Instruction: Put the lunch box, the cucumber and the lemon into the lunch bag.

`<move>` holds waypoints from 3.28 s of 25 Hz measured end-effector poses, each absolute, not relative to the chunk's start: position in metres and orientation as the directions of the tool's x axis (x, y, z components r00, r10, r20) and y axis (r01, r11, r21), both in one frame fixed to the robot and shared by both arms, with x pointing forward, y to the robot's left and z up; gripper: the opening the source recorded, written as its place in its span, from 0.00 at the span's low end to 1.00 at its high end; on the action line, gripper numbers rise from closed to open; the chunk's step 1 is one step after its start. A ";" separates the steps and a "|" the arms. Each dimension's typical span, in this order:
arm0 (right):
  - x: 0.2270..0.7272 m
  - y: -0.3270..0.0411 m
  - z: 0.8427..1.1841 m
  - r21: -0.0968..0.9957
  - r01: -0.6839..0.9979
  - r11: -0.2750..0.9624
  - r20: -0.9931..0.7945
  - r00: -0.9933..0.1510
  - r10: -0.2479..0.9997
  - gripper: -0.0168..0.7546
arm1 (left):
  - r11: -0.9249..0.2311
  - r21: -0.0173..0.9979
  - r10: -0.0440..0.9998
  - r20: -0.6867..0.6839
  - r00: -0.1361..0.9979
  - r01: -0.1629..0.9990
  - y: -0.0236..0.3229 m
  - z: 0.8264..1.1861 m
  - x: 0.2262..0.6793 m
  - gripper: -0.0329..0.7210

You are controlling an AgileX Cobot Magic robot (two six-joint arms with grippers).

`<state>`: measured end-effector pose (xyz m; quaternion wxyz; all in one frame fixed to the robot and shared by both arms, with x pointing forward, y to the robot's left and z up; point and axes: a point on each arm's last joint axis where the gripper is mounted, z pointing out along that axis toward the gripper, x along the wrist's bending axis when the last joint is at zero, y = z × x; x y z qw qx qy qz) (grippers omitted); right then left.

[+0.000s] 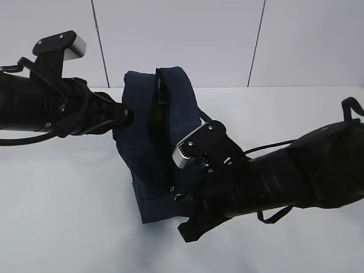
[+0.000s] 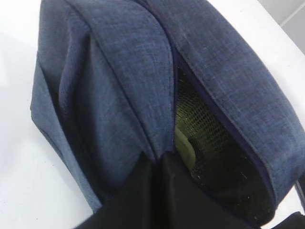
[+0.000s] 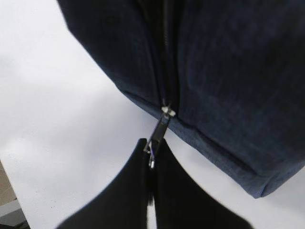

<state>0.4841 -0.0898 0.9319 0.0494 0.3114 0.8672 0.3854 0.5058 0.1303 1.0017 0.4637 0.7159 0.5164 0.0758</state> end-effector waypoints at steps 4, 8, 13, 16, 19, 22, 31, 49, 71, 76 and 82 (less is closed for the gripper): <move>0.484 -0.090 0.935 0.706 0.495 0.507 0.149 -0.803 0.577 0.03 | -0.037 0.742 0.810 -0.370 0.455 0.669 0.130 1.002 0.506 0.04; 0.484 -0.091 0.935 0.703 0.497 0.508 0.145 -0.801 0.581 0.03 | -0.037 0.742 0.810 -0.370 0.455 0.669 0.130 1.002 0.506 0.04; 0.484 -0.091 0.936 0.705 0.494 0.508 0.139 -0.799 0.585 0.03 | -0.037 0.742 0.810 -0.370 0.455 0.669 0.130 1.002 0.506 0.04; 0.485 -0.093 0.942 0.717 0.484 0.502 0.119 -0.795 0.595 0.03 | -0.037 0.742 0.810 -0.370 0.455 0.669 0.130 1.002 0.506 0.04; 0.485 -0.094 0.947 0.727 0.475 0.497 0.106 -0.792 0.602 0.03 | -0.037 0.742 0.810 -0.370 0.455 0.669 0.130 1.002 0.506 0.04; 0.485 -0.095 0.949 0.731 0.471 0.495 0.099 -0.790 0.605 0.03 | -0.037 0.742 0.810 -0.370 0.455 0.669 0.130 1.002 0.506 0.04; 0.486 -0.091 0.955 0.747 0.456 0.484 0.110 -0.803 0.586 0.03 | -0.036 0.743 0.811 -0.369 0.454 0.669 0.130 1.002 0.506 0.04; 0.482 -0.091 0.973 0.784 0.405 0.470 0.091 -0.825 0.558 0.03 | -0.039 0.738 0.813 -0.369 0.450 0.674 0.130 0.999 0.507 0.04; 0.478 -0.090 0.982 0.803 0.374 0.464 0.093 -0.847 0.523 0.03 | -0.039 0.739 0.812 -0.370 0.452 0.673 0.129 0.999 0.508 0.04; 0.476 -0.091 0.990 0.818 0.345 0.460 0.071 -0.855 0.514 0.03 | -0.039 0.739 0.812 -0.370 0.452 0.673 0.129 0.999 0.508 0.04; 0.482 -0.087 1.001 0.840 0.311 0.444 0.051 -0.860 0.507 0.03 | -0.039 0.738 0.810 -0.372 0.454 0.674 0.129 0.999 0.508 0.04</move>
